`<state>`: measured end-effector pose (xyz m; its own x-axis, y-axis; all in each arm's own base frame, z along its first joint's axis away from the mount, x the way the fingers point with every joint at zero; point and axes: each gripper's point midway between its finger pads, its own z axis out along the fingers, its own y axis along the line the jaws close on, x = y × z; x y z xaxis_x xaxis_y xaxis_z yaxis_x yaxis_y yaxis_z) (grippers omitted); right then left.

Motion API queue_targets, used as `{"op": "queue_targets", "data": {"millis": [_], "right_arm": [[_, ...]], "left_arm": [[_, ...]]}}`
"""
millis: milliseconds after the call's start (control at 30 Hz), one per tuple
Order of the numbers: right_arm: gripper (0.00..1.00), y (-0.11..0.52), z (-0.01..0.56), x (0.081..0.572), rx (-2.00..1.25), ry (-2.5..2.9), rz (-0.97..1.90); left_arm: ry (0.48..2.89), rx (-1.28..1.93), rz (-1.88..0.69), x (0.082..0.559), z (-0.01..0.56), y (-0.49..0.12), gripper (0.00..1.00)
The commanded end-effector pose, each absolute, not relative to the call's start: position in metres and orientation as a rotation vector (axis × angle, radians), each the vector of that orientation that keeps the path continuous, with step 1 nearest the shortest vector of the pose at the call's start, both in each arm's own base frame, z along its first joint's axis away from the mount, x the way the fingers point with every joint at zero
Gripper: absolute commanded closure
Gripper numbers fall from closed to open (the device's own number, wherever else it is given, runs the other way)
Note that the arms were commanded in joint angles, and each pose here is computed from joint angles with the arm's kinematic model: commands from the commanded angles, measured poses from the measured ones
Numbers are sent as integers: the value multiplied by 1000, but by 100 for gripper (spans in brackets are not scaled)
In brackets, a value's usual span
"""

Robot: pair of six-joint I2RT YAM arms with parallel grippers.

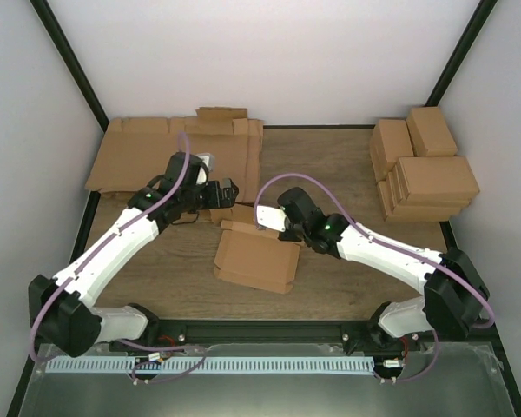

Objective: Fold the paper box

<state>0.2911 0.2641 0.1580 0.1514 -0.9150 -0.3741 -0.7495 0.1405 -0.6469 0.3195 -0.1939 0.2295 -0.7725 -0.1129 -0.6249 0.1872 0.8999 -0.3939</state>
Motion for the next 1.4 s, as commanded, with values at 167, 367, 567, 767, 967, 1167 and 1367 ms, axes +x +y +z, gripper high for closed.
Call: {"op": "queue_targets", "data": {"millis": [167,367,567,767,967,1167,1367], "right_arm": [[69,270,182,307,-1485,1579,-306],[68,274,181,304,-1478,1606,-250],[69,272,186,299,-1463,1612,-223],[85,272,182,295,-1474,1639,-200],[98,273,173,281,-1568,1623,-146],[99,273,182,277,-1589,1597,-141],[99,273,183,259,-1704,1620,-66]], "left_arm": [[2431,189,-685,327,190,-222,2],[2491,204,-707,326,167,-229,12],[2502,192,-704,315,161,-223,18],[2451,146,-660,304,173,-205,16],[2239,300,-648,293,229,-200,2],[2022,439,-499,291,262,-186,0],[1936,902,-454,273,247,-222,0]]}}
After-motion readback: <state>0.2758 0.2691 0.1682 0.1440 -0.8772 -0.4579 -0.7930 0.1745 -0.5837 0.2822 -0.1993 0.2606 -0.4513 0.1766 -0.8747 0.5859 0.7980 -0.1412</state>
